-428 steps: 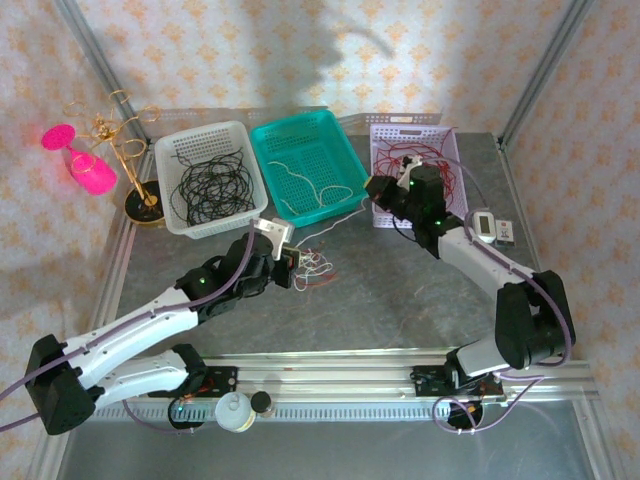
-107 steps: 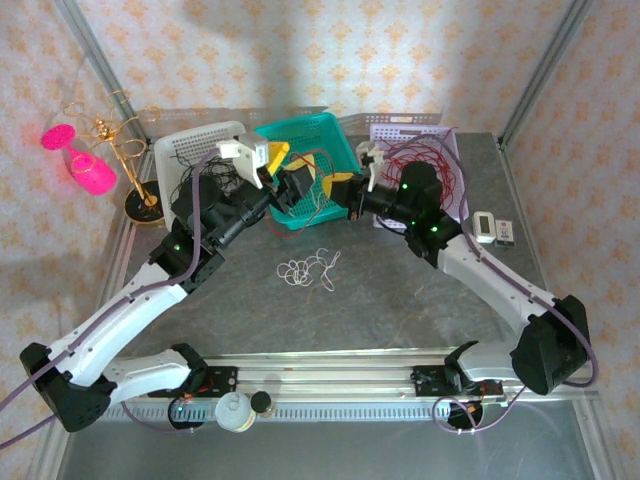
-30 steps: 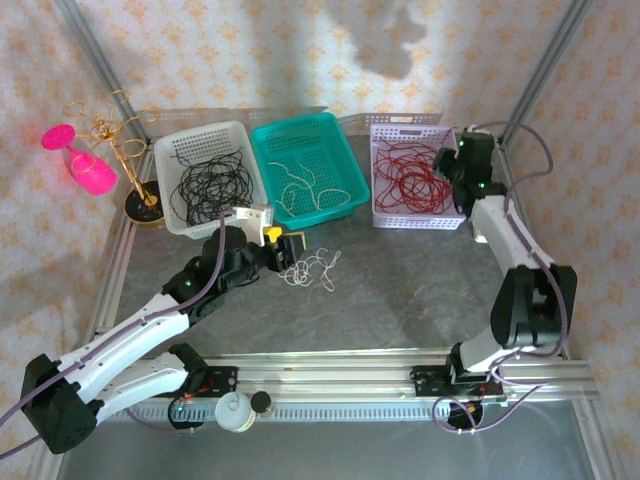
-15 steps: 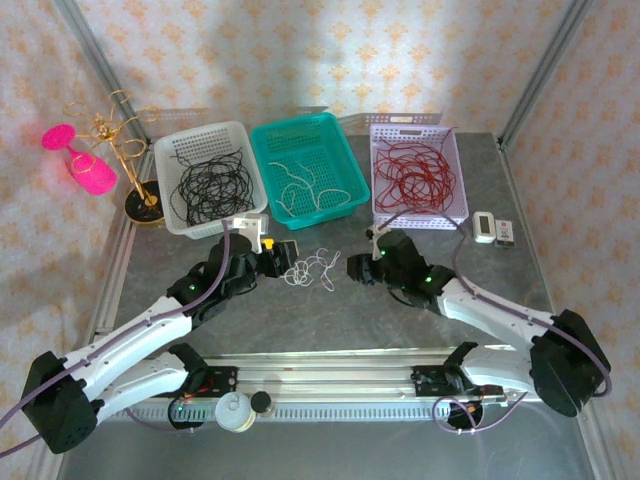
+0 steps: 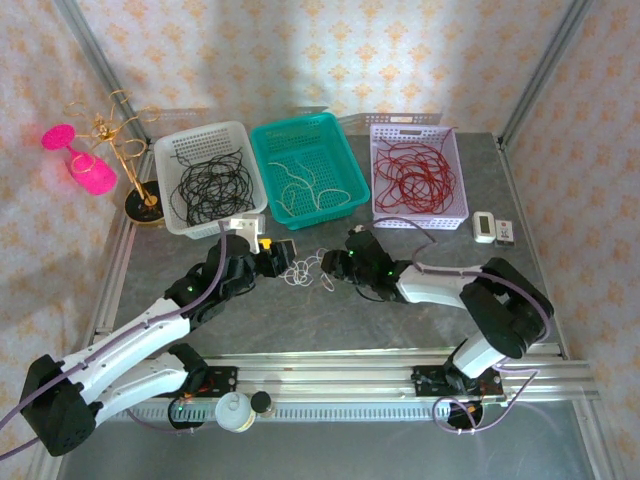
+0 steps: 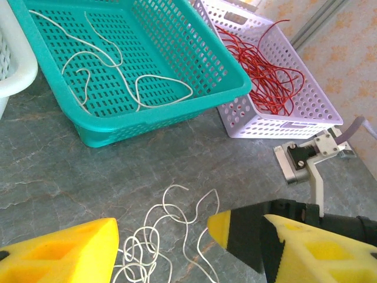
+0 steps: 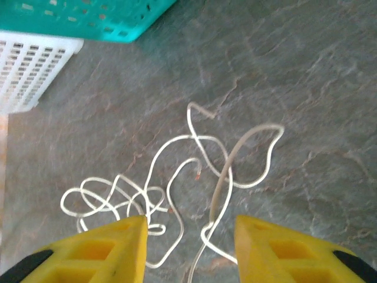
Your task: Untangle the cables
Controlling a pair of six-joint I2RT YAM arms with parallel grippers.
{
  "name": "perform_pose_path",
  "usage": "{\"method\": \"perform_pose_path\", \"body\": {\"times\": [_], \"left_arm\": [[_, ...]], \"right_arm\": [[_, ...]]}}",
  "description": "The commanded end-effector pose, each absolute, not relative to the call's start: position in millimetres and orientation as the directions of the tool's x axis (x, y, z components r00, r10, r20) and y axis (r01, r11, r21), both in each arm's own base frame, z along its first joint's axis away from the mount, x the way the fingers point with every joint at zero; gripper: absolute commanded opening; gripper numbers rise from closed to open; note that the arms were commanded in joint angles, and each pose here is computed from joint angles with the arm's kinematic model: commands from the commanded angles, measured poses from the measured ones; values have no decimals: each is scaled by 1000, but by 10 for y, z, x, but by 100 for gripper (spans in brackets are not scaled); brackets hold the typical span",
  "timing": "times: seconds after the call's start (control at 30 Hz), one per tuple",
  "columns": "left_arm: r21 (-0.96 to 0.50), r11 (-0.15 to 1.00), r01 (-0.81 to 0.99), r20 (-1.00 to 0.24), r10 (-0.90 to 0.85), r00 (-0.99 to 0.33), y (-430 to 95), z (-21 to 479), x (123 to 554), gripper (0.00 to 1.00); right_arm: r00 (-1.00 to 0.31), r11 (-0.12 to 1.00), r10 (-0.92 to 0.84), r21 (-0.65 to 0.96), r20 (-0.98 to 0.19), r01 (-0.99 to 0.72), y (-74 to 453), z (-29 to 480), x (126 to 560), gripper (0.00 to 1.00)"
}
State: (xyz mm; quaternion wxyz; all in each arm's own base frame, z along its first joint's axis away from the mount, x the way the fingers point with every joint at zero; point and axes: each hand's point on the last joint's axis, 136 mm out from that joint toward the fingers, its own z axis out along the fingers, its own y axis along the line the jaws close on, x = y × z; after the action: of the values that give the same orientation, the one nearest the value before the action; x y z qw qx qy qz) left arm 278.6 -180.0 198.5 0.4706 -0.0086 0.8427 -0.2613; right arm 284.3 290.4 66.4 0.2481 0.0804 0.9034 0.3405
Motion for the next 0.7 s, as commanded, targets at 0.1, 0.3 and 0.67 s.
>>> {"method": "perform_pose_path", "body": {"times": [0.1,0.3,0.67], "left_arm": [[-447,868,218,-783,-262,-564,-1768,1915,2753,65],[-445,869,217,-785,-261,-562,-1759,1918,2748,65],[-454,862,226,-785,-267,-560,-1788,1924,2760,65]], "right_arm": [[-790,742,439,669,-428,50,2851,665,3098,42],[-782,761,435,647,-447,54,2837,574,3140,31],[-709,793,339,593,-618,-138,2753,1212,3130,0]]}}
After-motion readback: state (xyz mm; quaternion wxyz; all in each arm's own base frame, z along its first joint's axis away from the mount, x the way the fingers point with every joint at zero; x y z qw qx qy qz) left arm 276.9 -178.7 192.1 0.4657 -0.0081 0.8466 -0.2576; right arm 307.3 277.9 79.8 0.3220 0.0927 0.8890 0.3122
